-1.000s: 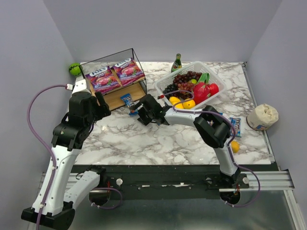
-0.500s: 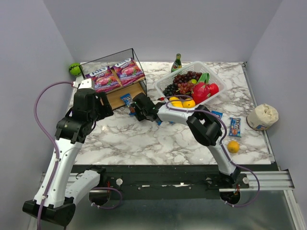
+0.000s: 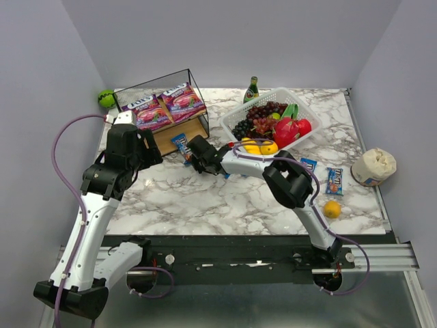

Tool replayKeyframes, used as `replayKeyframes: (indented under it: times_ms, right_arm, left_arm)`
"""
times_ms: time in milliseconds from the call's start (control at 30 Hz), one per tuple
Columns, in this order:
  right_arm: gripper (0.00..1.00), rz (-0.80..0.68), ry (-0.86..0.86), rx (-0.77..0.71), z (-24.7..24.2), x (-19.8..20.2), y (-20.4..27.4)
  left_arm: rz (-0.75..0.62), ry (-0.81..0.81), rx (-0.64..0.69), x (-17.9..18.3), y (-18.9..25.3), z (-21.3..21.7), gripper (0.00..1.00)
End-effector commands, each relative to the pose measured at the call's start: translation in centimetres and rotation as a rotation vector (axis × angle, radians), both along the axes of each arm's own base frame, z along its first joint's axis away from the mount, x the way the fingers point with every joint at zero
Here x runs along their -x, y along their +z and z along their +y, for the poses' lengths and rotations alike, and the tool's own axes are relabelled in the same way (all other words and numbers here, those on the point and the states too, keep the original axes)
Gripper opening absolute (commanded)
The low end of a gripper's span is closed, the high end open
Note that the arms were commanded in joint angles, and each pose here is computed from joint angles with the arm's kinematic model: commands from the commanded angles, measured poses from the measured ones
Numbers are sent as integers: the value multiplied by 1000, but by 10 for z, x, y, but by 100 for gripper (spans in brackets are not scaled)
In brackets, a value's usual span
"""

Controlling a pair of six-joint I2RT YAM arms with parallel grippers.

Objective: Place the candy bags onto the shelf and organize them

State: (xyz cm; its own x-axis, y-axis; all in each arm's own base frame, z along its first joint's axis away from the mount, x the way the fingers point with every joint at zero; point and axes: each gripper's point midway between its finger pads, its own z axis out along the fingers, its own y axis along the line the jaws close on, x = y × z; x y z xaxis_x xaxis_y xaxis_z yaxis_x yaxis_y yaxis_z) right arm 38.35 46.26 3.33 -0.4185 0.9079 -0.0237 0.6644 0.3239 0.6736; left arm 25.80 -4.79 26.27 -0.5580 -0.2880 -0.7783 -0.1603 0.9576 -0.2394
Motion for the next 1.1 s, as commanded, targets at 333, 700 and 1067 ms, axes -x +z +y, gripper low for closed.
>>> replayKeyframes:
  times_ms: [333, 700, 1067]
  right_arm:
    - [1, -127, -42, 53, -4, -43, 33]
    - [1, -148, -167, 21, -31, -94, 38]
    - [1, -112, -239, 1, -38, -122, 22]
  left_arm:
    - [7, -3, -10, -7, -4, 2, 80]
    - [25, -15, -1, -10, -7, -1, 80]
    - [55, -14, -18, -17, -15, 0, 81]
